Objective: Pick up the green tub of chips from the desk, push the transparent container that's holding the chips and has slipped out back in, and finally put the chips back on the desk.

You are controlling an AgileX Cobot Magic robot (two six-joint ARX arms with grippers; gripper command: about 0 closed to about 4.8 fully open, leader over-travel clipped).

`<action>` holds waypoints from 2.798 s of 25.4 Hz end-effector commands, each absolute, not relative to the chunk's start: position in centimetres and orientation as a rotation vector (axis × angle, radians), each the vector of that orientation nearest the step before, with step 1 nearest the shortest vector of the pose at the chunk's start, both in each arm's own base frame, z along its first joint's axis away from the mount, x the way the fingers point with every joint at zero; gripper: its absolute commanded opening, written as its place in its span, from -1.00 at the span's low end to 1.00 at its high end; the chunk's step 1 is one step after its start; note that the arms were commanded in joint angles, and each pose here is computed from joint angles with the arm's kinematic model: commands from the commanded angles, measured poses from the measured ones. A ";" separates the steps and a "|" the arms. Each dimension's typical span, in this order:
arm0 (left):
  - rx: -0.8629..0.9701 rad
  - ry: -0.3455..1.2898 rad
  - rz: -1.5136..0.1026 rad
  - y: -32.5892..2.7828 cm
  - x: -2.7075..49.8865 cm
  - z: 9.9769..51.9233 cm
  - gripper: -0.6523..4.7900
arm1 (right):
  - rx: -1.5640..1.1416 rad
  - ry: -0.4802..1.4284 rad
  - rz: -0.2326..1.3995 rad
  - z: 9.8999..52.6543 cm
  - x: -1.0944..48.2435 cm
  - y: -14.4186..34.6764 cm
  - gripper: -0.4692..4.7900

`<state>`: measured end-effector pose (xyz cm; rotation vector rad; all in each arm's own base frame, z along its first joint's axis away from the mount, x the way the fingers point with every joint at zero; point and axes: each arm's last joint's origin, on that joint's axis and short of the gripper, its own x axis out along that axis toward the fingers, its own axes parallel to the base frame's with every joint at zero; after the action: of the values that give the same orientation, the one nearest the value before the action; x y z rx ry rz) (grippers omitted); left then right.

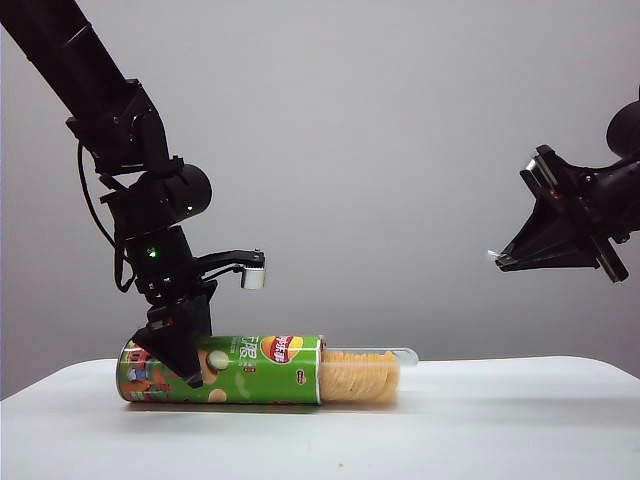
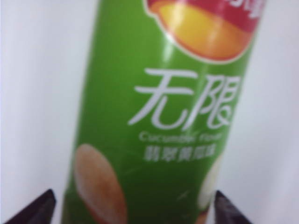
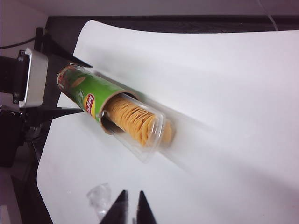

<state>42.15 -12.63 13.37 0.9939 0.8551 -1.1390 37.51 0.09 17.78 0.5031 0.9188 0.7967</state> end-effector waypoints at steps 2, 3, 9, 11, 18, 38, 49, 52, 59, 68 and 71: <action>0.957 0.883 -1.179 -12.7 41.9 12.7 0.81 | 0.497 0.908 0.808 18.0 37.5 0.1 -0.72; 0.955 0.888 -1.181 -12.7 41.9 12.5 0.77 | 0.497 0.908 0.808 18.0 37.5 0.1 -0.72; 0.963 0.923 -1.151 -12.6 41.8 12.0 0.48 | 0.497 0.908 0.809 18.0 37.5 0.1 -0.72; 0.965 0.921 -1.147 -12.6 41.8 12.1 0.47 | 0.496 0.908 0.808 18.0 37.5 0.1 -0.72; 0.999 0.927 -1.116 -12.7 41.9 12.1 0.45 | 0.495 0.907 0.806 18.0 37.6 0.1 -0.57; 1.068 0.759 -1.104 -15.0 39.1 20.7 0.13 | 0.697 0.812 1.019 18.8 37.4 -1.9 -0.15; 1.089 0.673 -1.153 -17.3 37.6 22.5 0.12 | 0.781 0.819 1.096 19.3 37.8 -1.1 -0.15; 1.092 0.660 -1.152 -17.6 37.6 22.5 0.12 | 0.771 0.824 1.098 19.3 37.8 -0.6 -0.15; 1.072 0.667 -1.140 -17.7 37.5 22.7 0.12 | 0.771 0.868 1.048 17.8 38.2 -0.3 -0.15; 1.062 0.660 -1.144 -17.7 37.4 22.8 0.12 | 0.777 0.910 1.081 16.4 38.5 1.2 -0.16; 1.047 0.653 -1.160 -17.8 37.4 22.8 0.12 | 0.765 0.912 1.085 16.4 38.5 1.7 -0.43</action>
<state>37.45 -17.64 22.32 1.0667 0.6870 -1.1486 38.42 1.62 16.07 0.7841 0.9340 1.0735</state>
